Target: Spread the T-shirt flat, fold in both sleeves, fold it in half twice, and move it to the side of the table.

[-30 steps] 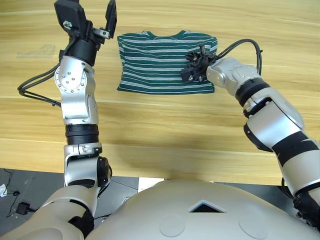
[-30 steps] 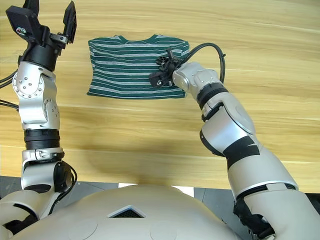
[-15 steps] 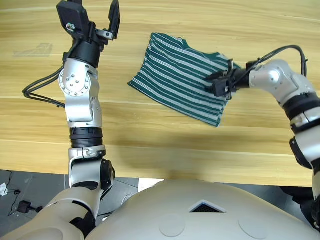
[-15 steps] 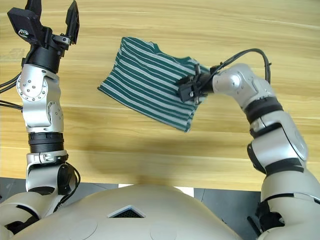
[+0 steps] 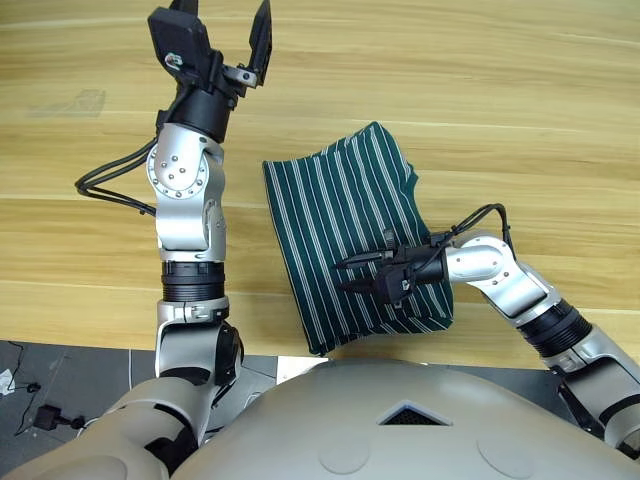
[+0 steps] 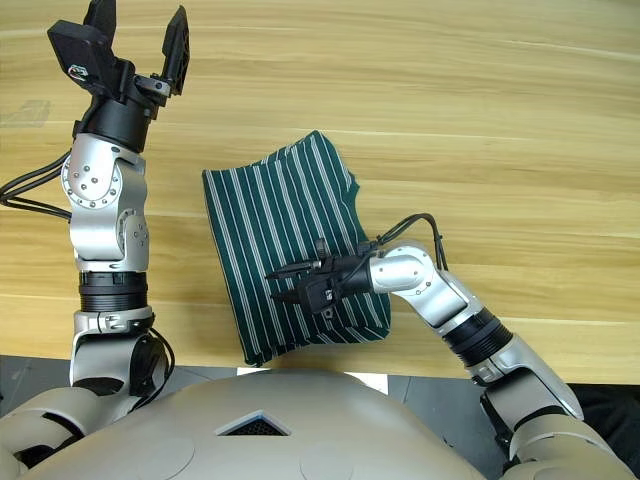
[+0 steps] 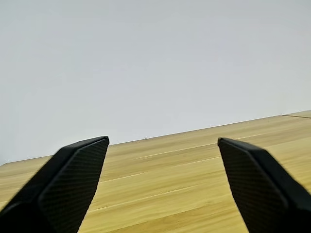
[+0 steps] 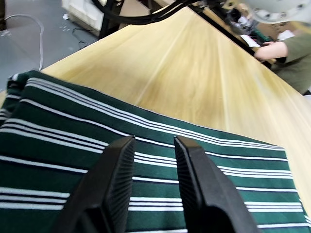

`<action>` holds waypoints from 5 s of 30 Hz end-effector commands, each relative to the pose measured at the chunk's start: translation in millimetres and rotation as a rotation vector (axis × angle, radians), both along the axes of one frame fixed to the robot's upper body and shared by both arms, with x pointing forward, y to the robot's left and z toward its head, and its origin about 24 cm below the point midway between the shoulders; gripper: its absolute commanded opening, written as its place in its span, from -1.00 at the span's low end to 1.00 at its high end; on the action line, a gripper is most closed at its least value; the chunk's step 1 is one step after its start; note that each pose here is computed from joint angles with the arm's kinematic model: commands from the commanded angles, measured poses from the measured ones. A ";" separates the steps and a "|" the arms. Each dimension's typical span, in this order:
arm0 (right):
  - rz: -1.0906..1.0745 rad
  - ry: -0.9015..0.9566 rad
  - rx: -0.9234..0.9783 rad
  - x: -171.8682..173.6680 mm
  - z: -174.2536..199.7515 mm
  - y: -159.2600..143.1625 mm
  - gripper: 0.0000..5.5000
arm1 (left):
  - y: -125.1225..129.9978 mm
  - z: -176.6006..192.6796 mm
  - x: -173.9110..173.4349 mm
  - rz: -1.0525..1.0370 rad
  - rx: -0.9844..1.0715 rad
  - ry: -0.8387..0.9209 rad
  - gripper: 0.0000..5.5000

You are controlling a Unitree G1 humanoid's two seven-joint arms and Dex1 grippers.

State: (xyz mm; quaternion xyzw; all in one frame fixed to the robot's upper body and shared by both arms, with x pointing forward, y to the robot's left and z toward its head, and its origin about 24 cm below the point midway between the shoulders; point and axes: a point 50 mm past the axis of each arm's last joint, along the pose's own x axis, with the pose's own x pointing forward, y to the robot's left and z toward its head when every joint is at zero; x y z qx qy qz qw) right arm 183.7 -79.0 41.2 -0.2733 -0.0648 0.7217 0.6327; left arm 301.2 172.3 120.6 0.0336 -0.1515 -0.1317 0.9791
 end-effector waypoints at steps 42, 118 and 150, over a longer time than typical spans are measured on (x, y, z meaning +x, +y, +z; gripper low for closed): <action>0.272 -0.508 -0.192 -23.1 -12.5 -156.3 -0.46 | 14.1 -83.2 -219.3 -0.965 1.388 -0.229 0.51; -0.238 0.619 0.107 -0.8 66.1 -96.7 -1.00 | 61.6 -3.7 -176.9 -0.938 0.518 0.616 -0.99; -0.683 0.275 0.014 80.8 6.7 -52.8 -0.52 | 46.3 -79.7 -90.2 -0.490 0.221 0.735 -0.65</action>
